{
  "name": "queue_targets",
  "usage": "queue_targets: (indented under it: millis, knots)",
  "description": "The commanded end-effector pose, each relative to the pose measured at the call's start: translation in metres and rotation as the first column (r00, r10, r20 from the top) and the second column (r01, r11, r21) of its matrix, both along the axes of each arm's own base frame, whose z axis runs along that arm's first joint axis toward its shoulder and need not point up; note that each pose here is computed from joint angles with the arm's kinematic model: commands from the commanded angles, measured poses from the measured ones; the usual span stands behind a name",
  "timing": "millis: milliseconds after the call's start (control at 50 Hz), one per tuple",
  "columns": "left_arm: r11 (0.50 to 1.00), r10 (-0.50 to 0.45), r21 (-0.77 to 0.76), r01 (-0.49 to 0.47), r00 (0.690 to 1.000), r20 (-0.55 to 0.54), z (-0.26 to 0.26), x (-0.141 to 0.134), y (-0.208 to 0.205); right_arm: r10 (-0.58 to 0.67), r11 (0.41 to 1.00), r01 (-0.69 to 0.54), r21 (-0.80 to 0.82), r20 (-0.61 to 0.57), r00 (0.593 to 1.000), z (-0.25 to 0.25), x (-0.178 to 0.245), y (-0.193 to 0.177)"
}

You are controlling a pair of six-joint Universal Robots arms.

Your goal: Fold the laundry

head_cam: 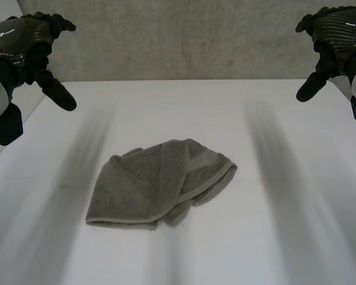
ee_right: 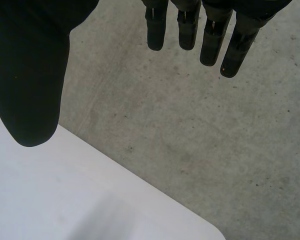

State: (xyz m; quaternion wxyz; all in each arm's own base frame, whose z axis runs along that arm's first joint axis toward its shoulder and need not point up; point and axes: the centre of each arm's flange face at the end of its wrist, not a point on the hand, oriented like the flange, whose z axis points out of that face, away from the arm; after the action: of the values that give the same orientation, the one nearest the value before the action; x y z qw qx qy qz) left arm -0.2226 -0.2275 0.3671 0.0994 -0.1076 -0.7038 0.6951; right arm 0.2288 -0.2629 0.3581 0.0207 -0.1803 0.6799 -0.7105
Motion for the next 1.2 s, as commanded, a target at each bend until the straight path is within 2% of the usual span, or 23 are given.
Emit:
queue_targets:
  millis: [20,200,240,260,340,440,560,640,860,1200]
  knots:
    - [1.0,0.001,0.001,-0.001,1.0,-0.002,-0.001,0.0,0.0,0.009,1.0,-0.009,0.003,-0.005,1.0,-0.002,0.0,-0.001]
    - [0.999,-0.001,0.04,0.0,1.0,0.02,-0.015,0.0,0.001,0.099,0.994,-0.096,0.059,-0.062,0.993,-0.022,0.009,-0.008]
    - [0.997,0.003,0.076,-0.006,0.999,0.042,-0.028,0.002,0.002,0.185,0.976,-0.167,0.137,-0.132,0.974,-0.042,0.016,-0.008]
    - [0.997,0.003,0.076,-0.006,0.999,0.043,-0.028,0.002,0.002,0.185,0.976,-0.167,0.137,-0.132,0.974,-0.042,0.016,-0.008]
    - [0.99,0.06,0.127,-0.067,0.996,0.064,-0.056,0.017,-0.009,0.298,0.934,-0.239,0.265,-0.21,0.931,-0.075,0.024,-0.005]
    - [0.975,0.102,0.187,-0.117,0.991,0.087,-0.084,0.031,-0.011,0.378,0.893,-0.292,0.342,-0.219,0.899,-0.105,0.032,-0.006]
    - [0.948,0.078,0.298,-0.114,0.988,0.13,-0.124,0.035,0.003,0.441,0.861,-0.354,0.365,-0.192,0.877,-0.146,0.044,-0.019]
    - [0.934,0.044,0.342,-0.101,0.984,0.172,-0.15,0.039,0.012,0.467,0.846,-0.379,0.374,-0.179,0.866,-0.178,0.05,-0.028]
    - [0.94,0.033,0.324,-0.109,0.973,0.23,-0.19,0.046,0.027,0.501,0.836,-0.422,0.35,-0.176,0.847,-0.223,0.067,-0.035]
    - [0.945,0.034,0.31,-0.107,0.972,0.232,-0.2,0.046,0.027,0.529,0.833,-0.466,0.297,-0.183,0.829,-0.245,0.086,-0.034]
